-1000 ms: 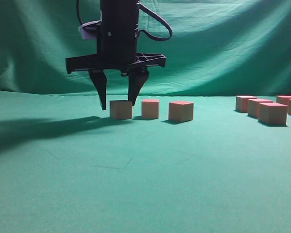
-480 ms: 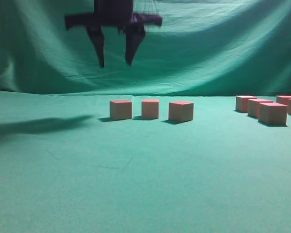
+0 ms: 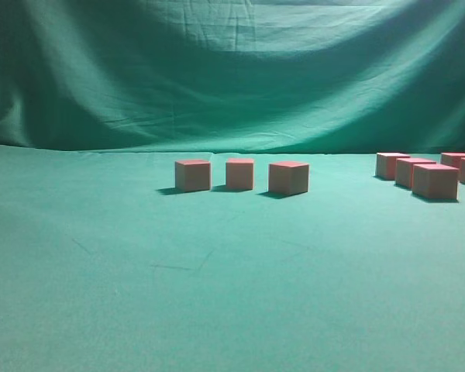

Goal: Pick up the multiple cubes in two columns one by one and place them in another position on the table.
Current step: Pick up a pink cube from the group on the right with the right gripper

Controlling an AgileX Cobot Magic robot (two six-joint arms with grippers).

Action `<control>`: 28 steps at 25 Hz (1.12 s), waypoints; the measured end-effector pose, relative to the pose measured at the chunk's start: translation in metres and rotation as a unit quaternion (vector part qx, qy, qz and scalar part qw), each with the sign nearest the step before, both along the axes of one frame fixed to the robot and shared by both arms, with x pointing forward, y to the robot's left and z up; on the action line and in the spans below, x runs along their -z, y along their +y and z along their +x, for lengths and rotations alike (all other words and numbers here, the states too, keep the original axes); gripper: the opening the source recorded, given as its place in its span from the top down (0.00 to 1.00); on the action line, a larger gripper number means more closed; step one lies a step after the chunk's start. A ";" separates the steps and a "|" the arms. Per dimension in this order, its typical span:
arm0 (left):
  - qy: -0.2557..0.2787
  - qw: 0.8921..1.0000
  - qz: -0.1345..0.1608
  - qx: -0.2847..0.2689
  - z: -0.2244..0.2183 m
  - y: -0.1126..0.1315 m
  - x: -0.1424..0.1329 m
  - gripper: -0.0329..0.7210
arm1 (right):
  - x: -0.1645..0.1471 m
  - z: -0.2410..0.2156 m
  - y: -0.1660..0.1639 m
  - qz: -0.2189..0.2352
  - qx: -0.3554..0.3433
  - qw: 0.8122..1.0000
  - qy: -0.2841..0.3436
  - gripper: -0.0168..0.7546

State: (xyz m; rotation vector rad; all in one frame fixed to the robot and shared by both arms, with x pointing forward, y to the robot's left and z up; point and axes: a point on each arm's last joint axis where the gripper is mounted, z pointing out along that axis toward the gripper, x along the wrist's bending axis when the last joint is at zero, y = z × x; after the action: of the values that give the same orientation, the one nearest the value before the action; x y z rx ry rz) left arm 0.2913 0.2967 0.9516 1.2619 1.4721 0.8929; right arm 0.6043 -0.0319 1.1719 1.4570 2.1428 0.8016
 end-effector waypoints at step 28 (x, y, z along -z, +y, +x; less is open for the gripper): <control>0.000 1.000 0.000 0.000 0.000 0.000 0.000 0.96 | 0.165 -0.101 -0.256 -0.054 0.270 0.930 0.244 0.50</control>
State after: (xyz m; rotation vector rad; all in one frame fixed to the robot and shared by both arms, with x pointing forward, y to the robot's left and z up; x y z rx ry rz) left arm 0.2913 0.2967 0.9516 1.2619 1.4721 0.8929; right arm 0.5035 -0.2880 1.0066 2.2135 1.8843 0.1191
